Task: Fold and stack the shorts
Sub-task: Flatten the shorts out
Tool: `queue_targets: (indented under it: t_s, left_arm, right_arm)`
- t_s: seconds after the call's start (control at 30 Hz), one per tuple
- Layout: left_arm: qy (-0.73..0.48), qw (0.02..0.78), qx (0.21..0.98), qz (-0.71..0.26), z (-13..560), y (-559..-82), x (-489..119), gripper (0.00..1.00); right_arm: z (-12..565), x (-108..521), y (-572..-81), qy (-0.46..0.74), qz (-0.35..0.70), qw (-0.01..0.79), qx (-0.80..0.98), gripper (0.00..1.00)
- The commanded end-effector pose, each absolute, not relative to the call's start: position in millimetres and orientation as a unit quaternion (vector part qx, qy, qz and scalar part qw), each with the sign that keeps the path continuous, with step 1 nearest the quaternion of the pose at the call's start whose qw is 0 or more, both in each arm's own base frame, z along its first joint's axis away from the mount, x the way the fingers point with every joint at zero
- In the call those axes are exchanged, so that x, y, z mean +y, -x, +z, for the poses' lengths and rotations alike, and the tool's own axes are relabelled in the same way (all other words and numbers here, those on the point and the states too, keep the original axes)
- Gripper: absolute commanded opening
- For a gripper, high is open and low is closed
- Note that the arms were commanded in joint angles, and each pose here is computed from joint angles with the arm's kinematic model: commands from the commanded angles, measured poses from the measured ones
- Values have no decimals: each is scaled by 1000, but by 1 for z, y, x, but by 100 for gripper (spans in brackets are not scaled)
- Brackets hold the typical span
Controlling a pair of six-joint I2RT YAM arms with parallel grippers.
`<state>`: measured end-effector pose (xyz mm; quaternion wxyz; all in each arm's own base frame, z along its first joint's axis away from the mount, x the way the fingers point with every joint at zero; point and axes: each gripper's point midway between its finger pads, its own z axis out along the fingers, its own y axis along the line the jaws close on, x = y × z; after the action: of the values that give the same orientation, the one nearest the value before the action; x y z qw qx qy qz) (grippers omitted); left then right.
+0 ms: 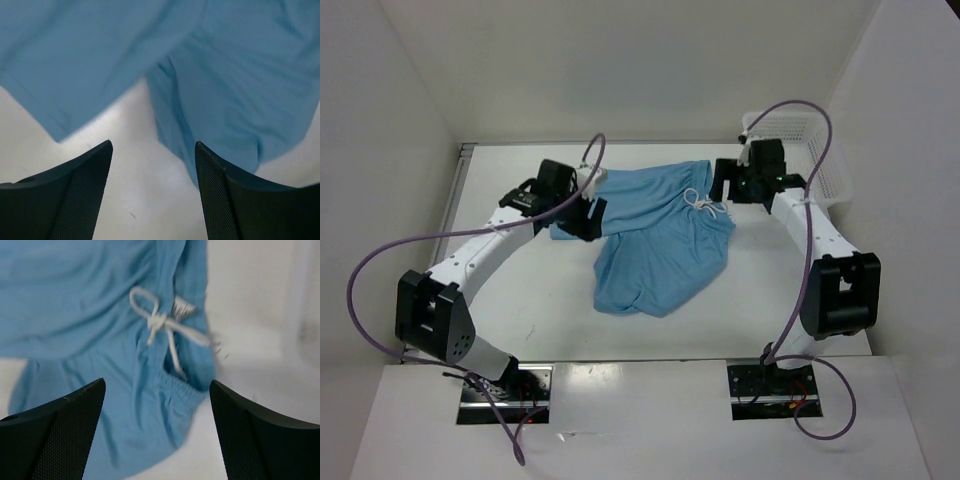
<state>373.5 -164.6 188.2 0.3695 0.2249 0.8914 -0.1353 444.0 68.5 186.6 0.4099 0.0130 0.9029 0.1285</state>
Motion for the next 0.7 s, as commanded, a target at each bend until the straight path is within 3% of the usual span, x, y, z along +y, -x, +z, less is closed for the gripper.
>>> queue_targets:
  t_s: [0.0, 0.17, 0.5, 0.63, 0.67]
  left_arm:
    - [-233, 225, 933, -156, 107, -312, -158, 74]
    - [-238, 200, 937, -162, 75, -309, -163, 74]
    - [-265, 141, 929, -217, 34, -306, -203, 77]
    - [-262, 131, 934, -204, 20, -308, -199, 68]
    - [-261, 124, 936, -203, 16, -307, -198, 60]
  right_arm:
    - [136, 73, -412, 42, 76, 368, 926, 89]
    - [114, 51, -412, 70, -2, 378, 923, 89]
    - [78, 66, -413, 98, 34, 356, 929, 90]
    - [54, 73, -411, 96, 55, 326, 939, 86]
    - [51, 74, -413, 92, 56, 326, 939, 84]
